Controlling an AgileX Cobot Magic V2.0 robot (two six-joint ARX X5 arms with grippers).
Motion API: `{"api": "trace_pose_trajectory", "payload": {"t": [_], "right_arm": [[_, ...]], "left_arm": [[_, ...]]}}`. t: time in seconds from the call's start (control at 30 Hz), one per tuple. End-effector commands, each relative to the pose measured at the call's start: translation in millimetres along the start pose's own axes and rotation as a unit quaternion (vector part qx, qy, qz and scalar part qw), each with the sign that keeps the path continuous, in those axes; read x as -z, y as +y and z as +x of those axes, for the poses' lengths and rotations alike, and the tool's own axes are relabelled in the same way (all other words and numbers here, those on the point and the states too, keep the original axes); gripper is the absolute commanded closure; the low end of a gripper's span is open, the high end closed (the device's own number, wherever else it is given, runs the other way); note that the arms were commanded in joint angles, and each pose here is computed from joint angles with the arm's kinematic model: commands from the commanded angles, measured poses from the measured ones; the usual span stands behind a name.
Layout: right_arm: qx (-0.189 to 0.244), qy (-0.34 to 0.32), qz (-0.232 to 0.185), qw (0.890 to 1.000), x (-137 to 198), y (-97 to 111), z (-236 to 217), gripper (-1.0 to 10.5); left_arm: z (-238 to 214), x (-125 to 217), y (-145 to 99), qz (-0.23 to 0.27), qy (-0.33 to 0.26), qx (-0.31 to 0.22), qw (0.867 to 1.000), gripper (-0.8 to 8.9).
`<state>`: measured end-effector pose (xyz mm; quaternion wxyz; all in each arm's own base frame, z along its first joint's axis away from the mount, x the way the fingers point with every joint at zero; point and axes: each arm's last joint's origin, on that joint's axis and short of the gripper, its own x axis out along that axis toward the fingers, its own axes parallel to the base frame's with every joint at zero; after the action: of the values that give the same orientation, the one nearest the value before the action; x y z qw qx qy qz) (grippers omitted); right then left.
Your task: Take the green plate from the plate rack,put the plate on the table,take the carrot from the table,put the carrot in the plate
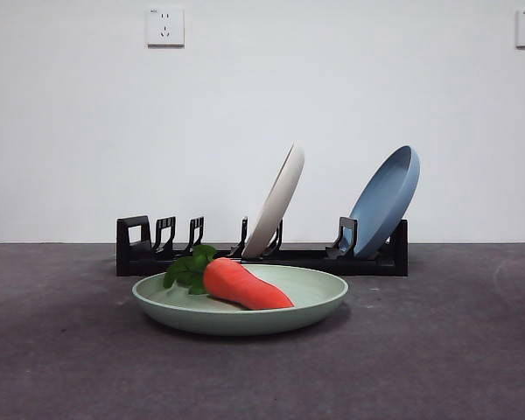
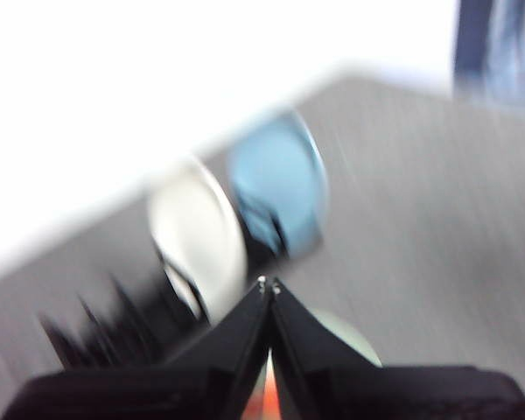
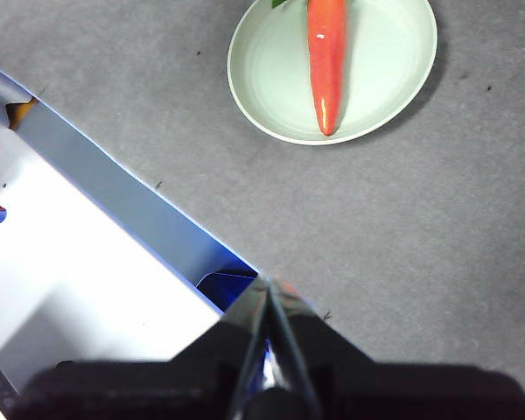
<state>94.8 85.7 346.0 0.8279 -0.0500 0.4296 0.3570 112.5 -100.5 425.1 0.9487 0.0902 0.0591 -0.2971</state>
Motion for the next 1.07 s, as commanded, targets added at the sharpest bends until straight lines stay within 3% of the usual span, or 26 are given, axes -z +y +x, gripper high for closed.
{"api": "trace_pose_trajectory", "payload": {"t": [0.03, 0.27, 0.43, 0.77, 1.07], "right_arm": [[0.000, -0.002, 0.002, 1.000, 1.2, 0.0, -0.2, 9.5], [0.000, -0.002, 0.002, 1.000, 1.2, 0.0, -0.2, 9.5], [0.000, -0.002, 0.002, 1.000, 1.3, 0.0, -0.3, 9.5], [0.000, -0.002, 0.002, 1.000, 1.3, 0.0, -0.3, 9.5], [0.000, -0.003, 0.002, 1.000, 1.5, 0.0, -0.7, 9.5]], "left_arm": [[-14.2, -0.3, 27.9, 0.016, -0.074, -0.037, 0.996, 8.16], [-51.5, 36.2, 52.8, 0.036, -0.158, -0.188, 0.969, 8.16], [-56.6, 95.8, 49.4, 0.044, -0.167, -0.246, 0.954, 8.16], [-35.9, 218.7, 40.0, -0.023, -0.102, -0.264, 0.959, 8.16], [-22.5, 277.1, 34.1, -0.103, -0.060, -0.252, 0.960, 8.16]]}}
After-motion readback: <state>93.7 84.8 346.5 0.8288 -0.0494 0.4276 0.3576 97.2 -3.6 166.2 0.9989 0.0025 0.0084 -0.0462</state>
